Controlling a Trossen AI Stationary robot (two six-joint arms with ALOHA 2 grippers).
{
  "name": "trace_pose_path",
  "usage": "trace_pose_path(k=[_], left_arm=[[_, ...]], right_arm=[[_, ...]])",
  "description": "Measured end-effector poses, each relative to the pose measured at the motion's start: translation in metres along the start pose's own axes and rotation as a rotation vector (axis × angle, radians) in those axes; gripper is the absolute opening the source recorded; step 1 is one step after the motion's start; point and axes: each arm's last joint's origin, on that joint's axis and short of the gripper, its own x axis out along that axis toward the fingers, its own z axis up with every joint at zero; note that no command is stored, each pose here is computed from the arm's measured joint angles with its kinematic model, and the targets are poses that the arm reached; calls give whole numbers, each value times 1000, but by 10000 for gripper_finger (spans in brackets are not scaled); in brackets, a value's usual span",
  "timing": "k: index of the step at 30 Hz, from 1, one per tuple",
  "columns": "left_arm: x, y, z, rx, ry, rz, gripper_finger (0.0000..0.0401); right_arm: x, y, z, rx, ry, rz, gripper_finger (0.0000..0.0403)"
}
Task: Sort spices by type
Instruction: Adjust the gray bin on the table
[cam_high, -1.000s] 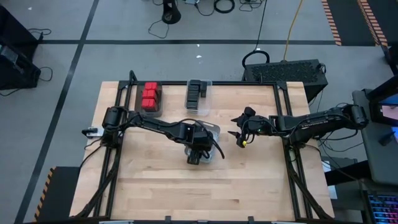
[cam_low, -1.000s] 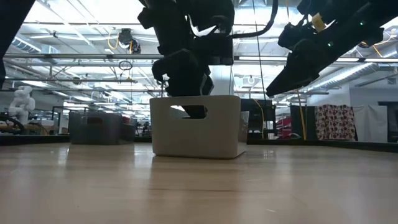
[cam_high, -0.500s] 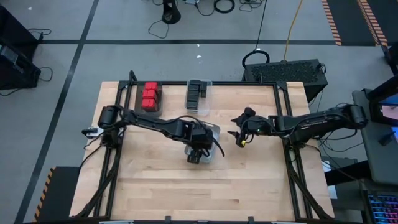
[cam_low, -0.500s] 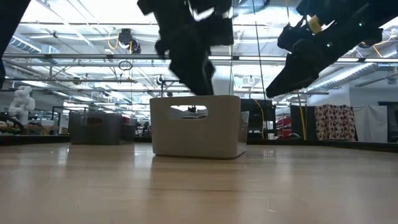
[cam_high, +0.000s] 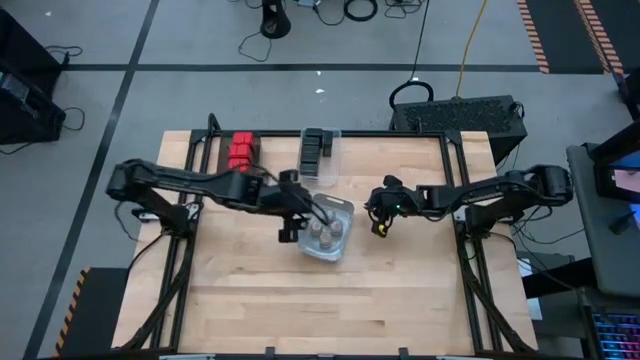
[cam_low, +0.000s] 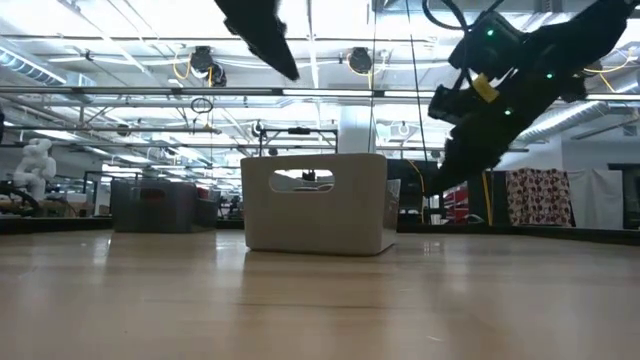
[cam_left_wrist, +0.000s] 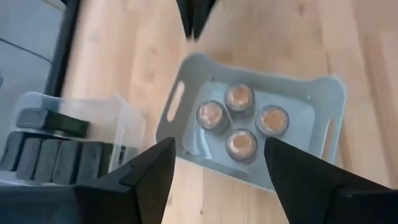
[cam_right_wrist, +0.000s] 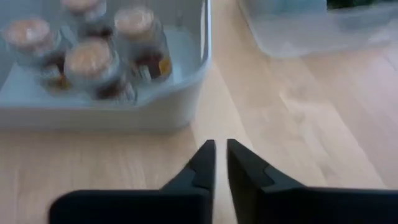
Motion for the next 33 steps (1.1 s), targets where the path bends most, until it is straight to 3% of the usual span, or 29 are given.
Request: trace_pose_path(k=[4, 13, 33], left_arm=[[-18, 3, -17, -55, -119, 10, 243], [-20, 2, -58, -123, -202, 24, 241], [-15, 0, -69, -103, -191, 25, 241]], right_arm=[[9, 2, 2, -13, -37, 6, 12], [27, 6, 0, 19, -53, 61, 1], [35, 9, 11, 67, -204, 86, 0]])
